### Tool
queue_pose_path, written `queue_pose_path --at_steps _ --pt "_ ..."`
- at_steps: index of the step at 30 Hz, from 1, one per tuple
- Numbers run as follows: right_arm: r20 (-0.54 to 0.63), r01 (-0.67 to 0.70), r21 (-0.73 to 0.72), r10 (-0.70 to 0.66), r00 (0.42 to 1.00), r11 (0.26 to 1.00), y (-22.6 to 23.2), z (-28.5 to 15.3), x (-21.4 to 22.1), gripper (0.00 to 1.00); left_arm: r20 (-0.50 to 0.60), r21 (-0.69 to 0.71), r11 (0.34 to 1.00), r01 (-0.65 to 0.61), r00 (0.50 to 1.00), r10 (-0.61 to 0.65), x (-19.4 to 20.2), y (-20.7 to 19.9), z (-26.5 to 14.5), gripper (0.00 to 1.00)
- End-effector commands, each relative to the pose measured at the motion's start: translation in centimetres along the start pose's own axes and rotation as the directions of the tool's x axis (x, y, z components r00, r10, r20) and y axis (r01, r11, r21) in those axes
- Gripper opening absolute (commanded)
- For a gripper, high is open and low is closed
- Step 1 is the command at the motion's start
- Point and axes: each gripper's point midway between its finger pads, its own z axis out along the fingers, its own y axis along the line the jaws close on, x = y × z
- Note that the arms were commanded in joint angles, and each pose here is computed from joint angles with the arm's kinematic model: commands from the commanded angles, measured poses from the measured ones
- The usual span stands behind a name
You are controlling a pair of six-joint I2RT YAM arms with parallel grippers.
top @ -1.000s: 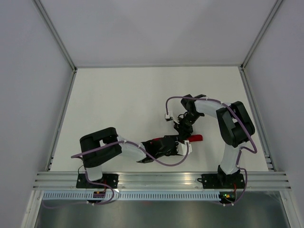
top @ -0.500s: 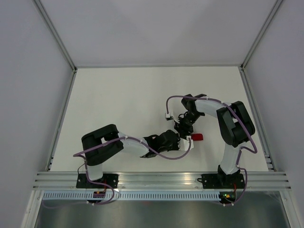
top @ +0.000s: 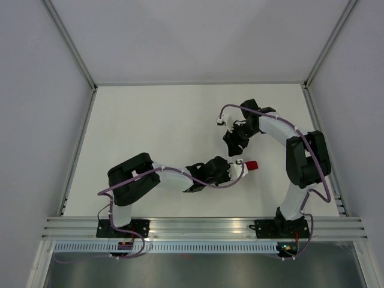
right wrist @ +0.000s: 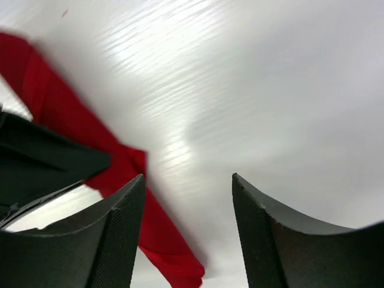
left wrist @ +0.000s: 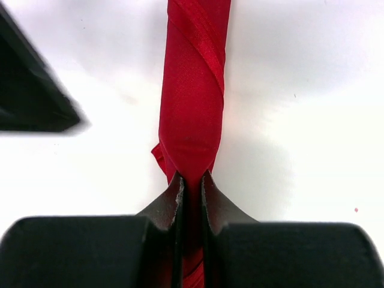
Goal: Fold the napkin, place the utensils inside, and roll it up
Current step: Roll the napkin with the utensil
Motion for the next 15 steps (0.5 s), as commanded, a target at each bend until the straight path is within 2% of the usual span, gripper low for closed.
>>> queue_pose_path --at_steps 1,6,14,15 --pt "0.152 -0.087 0.203 0.056 0.987 0.975 -4.4 -4.4 -3.8 0.66 -0.175 0.036 0.988 0.149 0.974 -0.14 4.6 -2.7 0.5 0.02" --pt "0.217 -0.233 0.28 0.175 0.96 0.931 -6.8 -7.2 -4.0 0.67 -0.228 -0.043 0.968 0.248 0.941 -0.251 4.5 -2.1 1.8 0.03" --pt "0.252 -0.412 0.368 0.337 0.907 0.833 -8.9 -10.6 0.1 0.66 -0.266 -0.199 0.917 0.347 0.881 -0.391 4.7 -0.9 4.0 0.03" --pt "0.241 -0.429 0.364 0.361 0.901 0.826 -8.9 -10.5 1.0 0.66 -0.305 -0.228 0.908 0.352 0.86 -0.41 5.7 -0.9 3.7 0.03"
